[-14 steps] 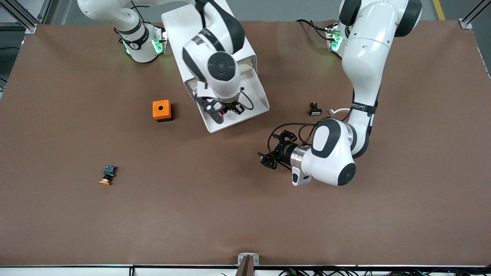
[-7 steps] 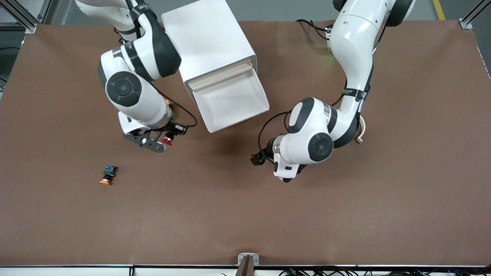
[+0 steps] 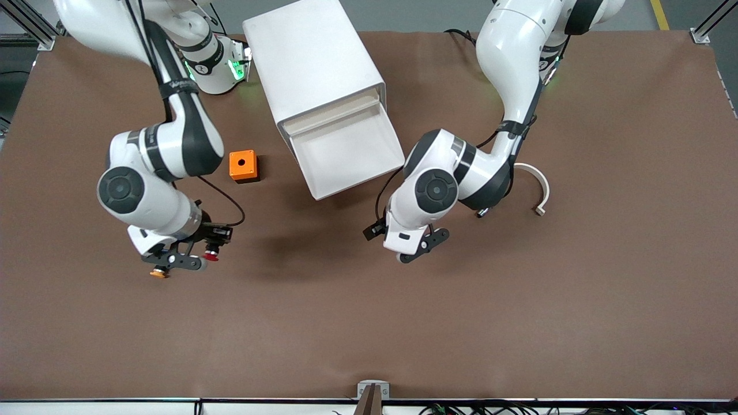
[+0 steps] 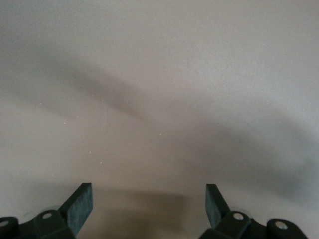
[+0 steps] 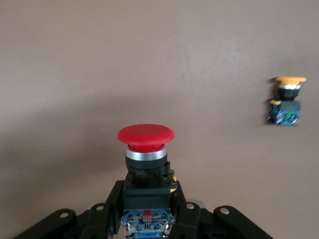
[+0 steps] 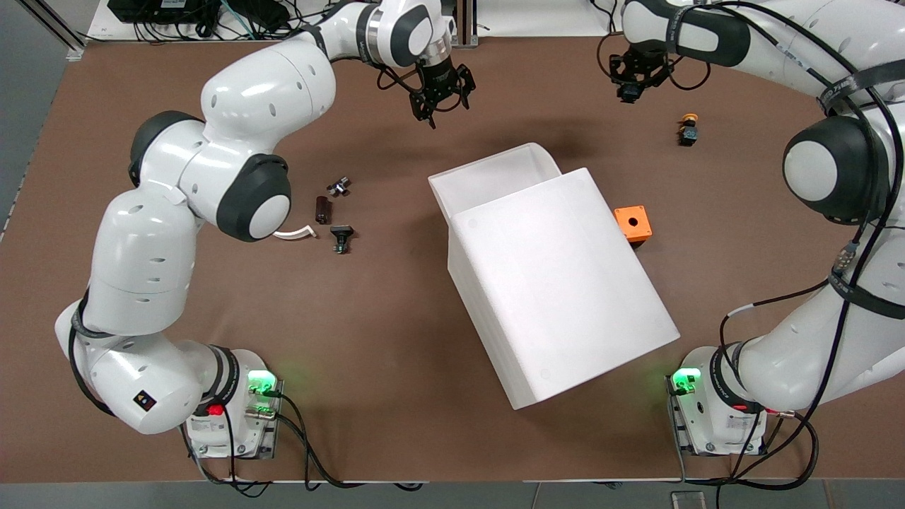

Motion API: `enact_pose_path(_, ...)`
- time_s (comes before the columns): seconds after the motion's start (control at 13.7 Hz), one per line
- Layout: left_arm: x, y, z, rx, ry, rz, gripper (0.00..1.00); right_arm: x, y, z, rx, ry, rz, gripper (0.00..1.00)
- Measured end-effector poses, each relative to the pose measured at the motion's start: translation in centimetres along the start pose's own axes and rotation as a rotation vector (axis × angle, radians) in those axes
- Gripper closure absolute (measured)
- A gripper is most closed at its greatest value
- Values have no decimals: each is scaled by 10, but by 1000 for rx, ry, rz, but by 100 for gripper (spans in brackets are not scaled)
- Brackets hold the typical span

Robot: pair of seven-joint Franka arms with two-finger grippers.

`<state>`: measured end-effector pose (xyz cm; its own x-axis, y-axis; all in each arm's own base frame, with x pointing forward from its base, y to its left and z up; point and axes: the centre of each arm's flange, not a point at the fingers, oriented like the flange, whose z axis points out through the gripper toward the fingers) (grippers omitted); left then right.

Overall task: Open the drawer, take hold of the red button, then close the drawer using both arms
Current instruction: 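Lift the red button out with the right gripper while the left gripper releases, then set the red button beside the yellow button with the right gripper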

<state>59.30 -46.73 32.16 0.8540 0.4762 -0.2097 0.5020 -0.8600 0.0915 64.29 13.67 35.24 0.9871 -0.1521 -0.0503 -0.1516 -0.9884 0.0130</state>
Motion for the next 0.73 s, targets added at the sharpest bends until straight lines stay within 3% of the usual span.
enact_pose_path(0.51, -69, 15, 36, 79, 22, 28, 0, 30, 69, 65, -15, -36, 51, 58)
enact_pose_path(0.73, -103, 20, 50, 105, 20, 33, 0, 29, 80, 98, -12, -8, 64, 58)
